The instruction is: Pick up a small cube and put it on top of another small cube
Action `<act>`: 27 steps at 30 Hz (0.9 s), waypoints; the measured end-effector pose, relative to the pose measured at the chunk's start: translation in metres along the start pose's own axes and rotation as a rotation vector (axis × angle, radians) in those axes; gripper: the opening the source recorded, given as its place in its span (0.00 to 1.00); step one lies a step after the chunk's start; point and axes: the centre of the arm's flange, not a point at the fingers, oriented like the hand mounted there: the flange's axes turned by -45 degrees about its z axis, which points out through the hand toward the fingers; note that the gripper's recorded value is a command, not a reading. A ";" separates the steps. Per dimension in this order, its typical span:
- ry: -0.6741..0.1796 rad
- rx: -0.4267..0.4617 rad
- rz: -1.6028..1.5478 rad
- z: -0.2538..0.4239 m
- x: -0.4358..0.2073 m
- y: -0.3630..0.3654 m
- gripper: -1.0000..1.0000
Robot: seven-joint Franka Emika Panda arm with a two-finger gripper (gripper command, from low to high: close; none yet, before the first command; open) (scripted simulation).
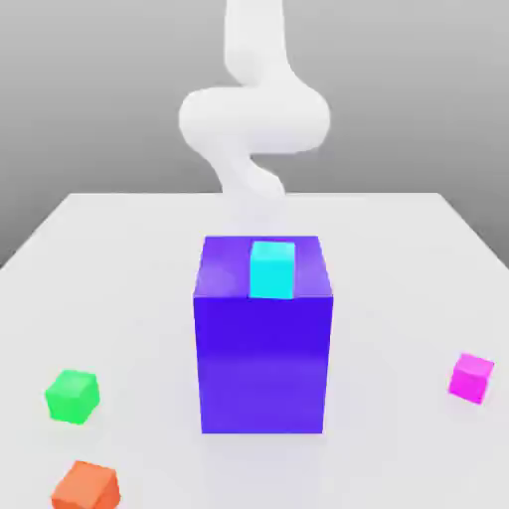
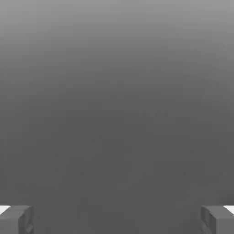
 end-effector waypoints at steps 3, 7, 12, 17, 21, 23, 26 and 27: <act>-0.091 0.007 -0.102 0.065 -0.011 -0.043 0.50; -0.201 0.032 -0.239 0.139 -0.043 -0.101 0.50; -0.332 0.087 -0.415 0.216 -0.108 -0.171 0.50; -0.456 0.174 -0.595 0.268 -0.195 -0.237 0.50; -0.550 0.269 -0.744 0.288 -0.278 -0.286 0.50; -0.599 0.315 -0.799 0.295 -0.318 -0.301 0.50; -0.643 0.365 -0.848 0.305 -0.362 -0.315 0.50; -0.646 0.370 -0.851 0.311 -0.369 -0.317 0.50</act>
